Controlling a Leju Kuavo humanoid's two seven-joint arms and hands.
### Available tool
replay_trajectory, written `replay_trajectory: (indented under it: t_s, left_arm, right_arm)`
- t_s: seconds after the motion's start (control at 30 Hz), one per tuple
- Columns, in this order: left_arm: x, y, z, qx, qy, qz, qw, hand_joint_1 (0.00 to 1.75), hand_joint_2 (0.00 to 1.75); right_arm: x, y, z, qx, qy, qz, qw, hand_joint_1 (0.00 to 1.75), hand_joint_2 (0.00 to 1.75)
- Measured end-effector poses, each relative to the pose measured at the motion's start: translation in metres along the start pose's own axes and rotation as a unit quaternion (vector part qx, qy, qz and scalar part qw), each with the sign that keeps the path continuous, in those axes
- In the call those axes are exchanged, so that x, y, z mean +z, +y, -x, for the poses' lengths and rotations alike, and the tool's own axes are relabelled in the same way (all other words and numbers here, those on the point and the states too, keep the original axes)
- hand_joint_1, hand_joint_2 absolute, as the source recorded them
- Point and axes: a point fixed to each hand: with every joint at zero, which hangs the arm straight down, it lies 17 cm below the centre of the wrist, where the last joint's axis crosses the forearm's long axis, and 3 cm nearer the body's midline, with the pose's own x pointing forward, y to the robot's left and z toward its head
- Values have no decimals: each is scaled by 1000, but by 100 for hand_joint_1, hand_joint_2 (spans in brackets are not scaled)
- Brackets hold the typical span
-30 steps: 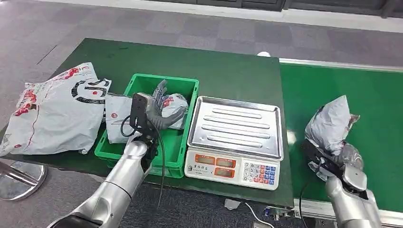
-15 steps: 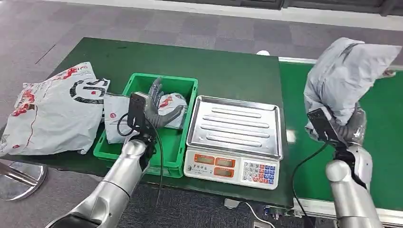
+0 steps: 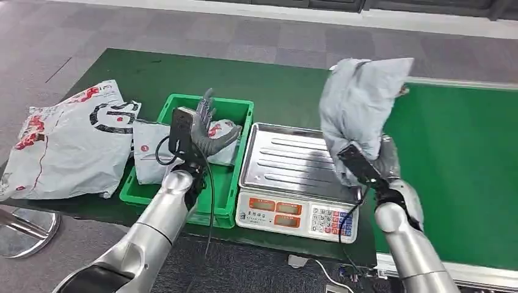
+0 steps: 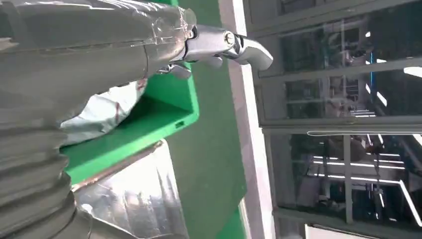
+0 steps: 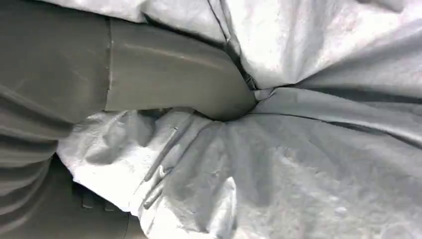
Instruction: Moved the parcel from conveyor to table for the left to box.
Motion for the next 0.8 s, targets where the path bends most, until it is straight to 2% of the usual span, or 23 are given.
replay_trajectory:
  t_s: [0.2,0.43,0.47,0.5,0.63,0.8]
  left_arm:
    - [-4,0,-3,2,4,-7,1000,0,175]
    - [-5,4,-3,-8,4,-19,1000,0,175]
    - [-5,4,-3,-12,3,-21,1000,0,175]
    - [-5,4,-3,-17,3,-22,1000,0,175]
    - [-5,-2,-4,-26,-1,-22,999,0,175]
    - [-5,-9,-6,-32,-4,-20,999,0,175]
  right_arm:
    - [0,78,-27,-55,5,-106,993,175,175]
    - [-4,117,-42,-71,20,-149,986,175,175]
    - [-5,122,-44,-72,25,-154,985,16,175]
    - [-6,127,-45,-71,31,-159,984,0,175]
    - [-7,143,-51,-67,45,-172,982,0,175]
    - [-1,157,-64,-85,28,-182,979,0,175]
